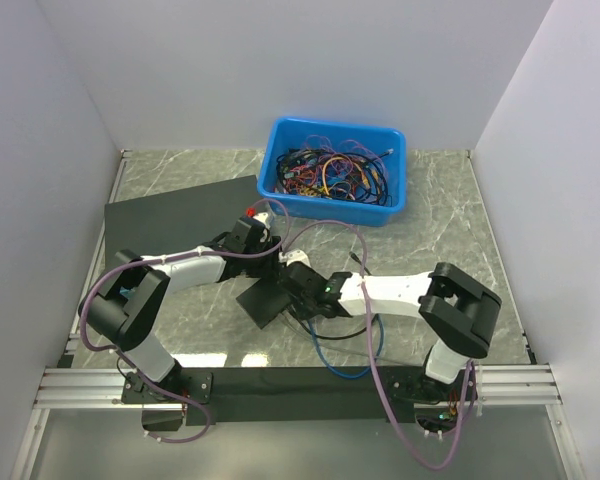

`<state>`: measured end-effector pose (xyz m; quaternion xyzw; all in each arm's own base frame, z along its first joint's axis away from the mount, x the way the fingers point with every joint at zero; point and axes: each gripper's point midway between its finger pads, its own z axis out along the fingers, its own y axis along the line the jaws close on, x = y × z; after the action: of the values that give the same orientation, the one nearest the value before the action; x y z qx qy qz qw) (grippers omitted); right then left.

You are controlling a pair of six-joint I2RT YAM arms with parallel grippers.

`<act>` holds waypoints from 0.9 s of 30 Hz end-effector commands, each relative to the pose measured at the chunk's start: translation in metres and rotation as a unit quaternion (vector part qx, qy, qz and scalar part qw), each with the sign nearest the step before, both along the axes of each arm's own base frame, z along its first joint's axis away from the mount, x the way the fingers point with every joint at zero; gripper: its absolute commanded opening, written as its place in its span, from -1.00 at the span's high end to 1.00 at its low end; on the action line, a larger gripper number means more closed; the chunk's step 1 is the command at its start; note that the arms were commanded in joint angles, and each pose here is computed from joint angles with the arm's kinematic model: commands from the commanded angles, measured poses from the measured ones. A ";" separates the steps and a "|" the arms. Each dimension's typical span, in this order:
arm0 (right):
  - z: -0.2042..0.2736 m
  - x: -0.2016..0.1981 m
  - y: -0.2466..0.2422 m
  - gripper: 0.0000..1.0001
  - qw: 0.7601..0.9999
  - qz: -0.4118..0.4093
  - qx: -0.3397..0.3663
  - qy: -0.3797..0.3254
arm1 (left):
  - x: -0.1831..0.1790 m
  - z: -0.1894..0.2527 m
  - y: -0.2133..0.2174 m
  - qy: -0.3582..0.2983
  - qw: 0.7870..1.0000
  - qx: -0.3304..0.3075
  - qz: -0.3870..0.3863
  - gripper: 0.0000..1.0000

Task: Insert the plug into the switch port

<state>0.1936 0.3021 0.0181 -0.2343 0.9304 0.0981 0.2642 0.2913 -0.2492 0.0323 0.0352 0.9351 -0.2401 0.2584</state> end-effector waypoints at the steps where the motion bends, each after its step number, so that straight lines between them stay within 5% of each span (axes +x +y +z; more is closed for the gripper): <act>1: 0.035 0.022 0.023 1.00 0.995 0.004 0.073 -0.071 | -0.023 -0.026 0.010 0.042 0.999 0.026 -0.018 -0.20; 27: 0.040 0.031 0.039 1.00 0.987 0.039 0.105 -0.115 | -0.041 -0.036 -0.013 0.051 0.995 0.017 -0.084 -0.15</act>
<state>0.1978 0.2977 0.0208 -0.2774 0.9052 0.1084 0.3031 0.2912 -0.2607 0.0316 0.0690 0.9254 -0.2602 0.2667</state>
